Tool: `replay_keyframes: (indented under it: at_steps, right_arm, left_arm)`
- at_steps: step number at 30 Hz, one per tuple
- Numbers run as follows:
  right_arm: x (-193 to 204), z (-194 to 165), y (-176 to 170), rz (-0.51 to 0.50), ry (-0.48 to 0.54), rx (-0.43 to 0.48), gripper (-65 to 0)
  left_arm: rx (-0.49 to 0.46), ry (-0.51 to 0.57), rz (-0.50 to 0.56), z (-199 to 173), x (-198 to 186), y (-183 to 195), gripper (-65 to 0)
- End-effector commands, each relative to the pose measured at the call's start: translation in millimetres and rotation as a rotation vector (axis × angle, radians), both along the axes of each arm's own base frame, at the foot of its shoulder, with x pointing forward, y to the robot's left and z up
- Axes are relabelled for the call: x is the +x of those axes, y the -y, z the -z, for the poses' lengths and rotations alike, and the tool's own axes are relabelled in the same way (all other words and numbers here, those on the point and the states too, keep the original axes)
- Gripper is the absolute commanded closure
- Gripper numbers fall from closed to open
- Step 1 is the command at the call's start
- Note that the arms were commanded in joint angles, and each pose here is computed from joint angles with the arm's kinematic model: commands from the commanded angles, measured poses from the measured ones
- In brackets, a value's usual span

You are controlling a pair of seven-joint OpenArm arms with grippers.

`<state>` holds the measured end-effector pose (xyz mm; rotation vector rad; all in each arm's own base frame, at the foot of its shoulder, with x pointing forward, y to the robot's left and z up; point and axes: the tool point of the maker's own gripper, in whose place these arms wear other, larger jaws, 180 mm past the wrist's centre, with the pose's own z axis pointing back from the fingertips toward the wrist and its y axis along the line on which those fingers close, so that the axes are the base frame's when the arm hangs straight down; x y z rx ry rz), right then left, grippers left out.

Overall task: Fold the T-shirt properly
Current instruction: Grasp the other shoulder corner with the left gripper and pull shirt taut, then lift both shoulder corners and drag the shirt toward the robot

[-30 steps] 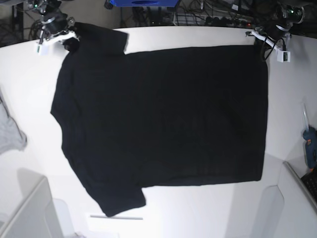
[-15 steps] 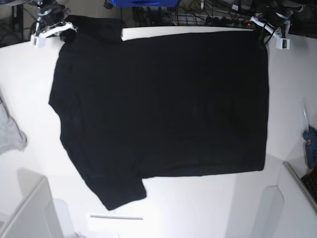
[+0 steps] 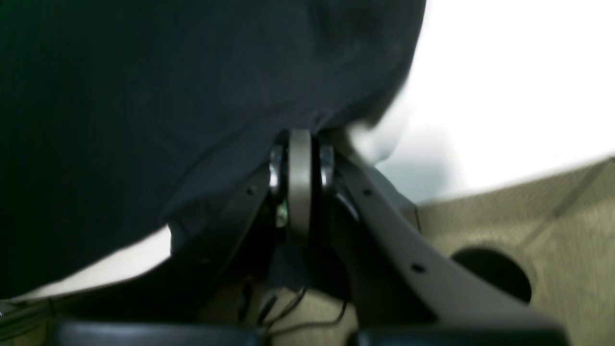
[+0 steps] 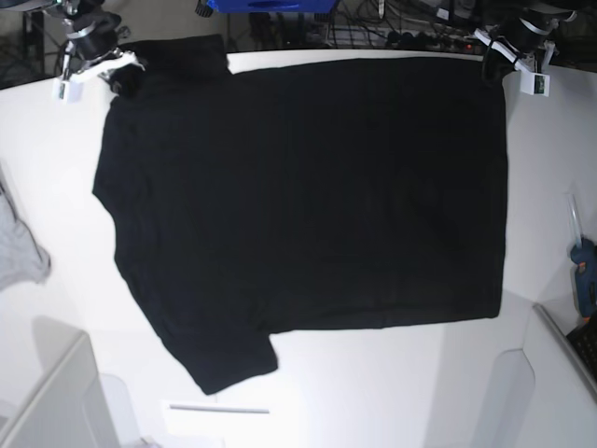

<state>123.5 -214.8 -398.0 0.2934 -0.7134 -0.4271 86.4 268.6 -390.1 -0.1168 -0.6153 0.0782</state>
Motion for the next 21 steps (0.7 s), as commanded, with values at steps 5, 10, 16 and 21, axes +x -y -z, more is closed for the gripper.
replay_keyframes:
  at_steps: [5, 10, 16, 21]
  right_arm:
    - [18.9, -10.3, 1.0, -0.026, 0.035, -0.001, 0.0]
    - [35.3, -11.5, -6.5, -0.062, 0.027, 0.021, 0.0]
    - [53.5, -18.0, -8.3, -0.074, 0.058, 0.025, 0.0]
    - [72.2, -25.5, -10.2, -0.086, 0.087, 0.03, 0.0]
  left_arm:
    - [-0.084, 0.107, -0.009, -19.3, 15.1, 7.9, 0.0]
    - [-0.147, 0.158, -0.104, -28.7, 24.7, 3.4, 0.0]
    - [-0.172, 0.216, -0.121, -41.0, 40.0, -2.9, 0.0]
    - [-0.167, 0.262, -0.152, -46.9, 59.0, -10.7, 0.0]
